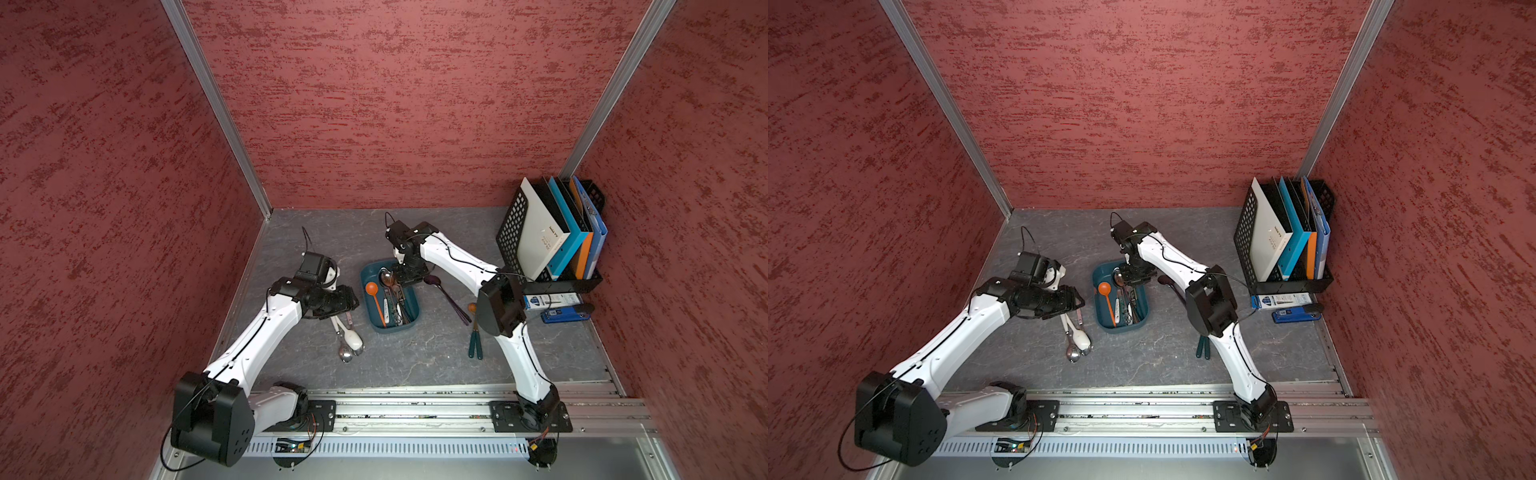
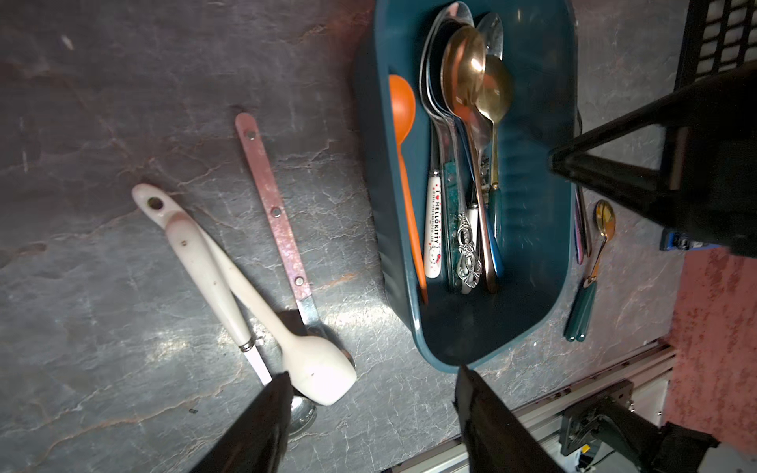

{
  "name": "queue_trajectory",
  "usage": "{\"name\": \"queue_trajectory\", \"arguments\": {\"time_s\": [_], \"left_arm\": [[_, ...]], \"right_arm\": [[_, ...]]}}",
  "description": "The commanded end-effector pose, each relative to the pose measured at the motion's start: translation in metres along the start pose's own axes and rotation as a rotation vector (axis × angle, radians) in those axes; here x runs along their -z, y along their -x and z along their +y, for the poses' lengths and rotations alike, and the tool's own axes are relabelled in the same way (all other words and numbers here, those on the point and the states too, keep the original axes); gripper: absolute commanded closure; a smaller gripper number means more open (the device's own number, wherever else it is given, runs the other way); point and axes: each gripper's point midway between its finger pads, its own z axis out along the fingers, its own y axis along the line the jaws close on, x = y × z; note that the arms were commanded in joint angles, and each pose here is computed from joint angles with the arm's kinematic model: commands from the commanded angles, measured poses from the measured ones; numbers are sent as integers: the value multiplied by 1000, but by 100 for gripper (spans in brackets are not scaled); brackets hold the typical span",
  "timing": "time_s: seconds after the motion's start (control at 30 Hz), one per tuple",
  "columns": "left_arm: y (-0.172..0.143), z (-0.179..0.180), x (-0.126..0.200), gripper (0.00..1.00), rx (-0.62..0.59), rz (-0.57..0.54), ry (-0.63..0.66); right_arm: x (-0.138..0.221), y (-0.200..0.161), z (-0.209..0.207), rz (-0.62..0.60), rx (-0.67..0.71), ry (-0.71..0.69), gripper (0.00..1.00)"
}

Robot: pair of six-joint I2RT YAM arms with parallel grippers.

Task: Put the spoon into the storage box
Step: Place the spoon in the storage box, then pick up the spoon from the center of the board.

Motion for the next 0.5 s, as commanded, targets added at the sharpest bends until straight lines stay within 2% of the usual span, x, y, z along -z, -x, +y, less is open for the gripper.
{"name": "queue_trajectory", "arguments": {"time_s": [0.0,0.2,0.47], "left_arm": [[3,-6,-4,33,-86,9,50],[9,-30,-12,33,-216,42,81],[14,-42,-19,33,-265,60,72]], "right_arm": [[35,1,-22,-92,-47,-35,78],[46,-53,-62,-63,-148,-80,78],[23,-136,-86,60,-292,-83,78]]}}
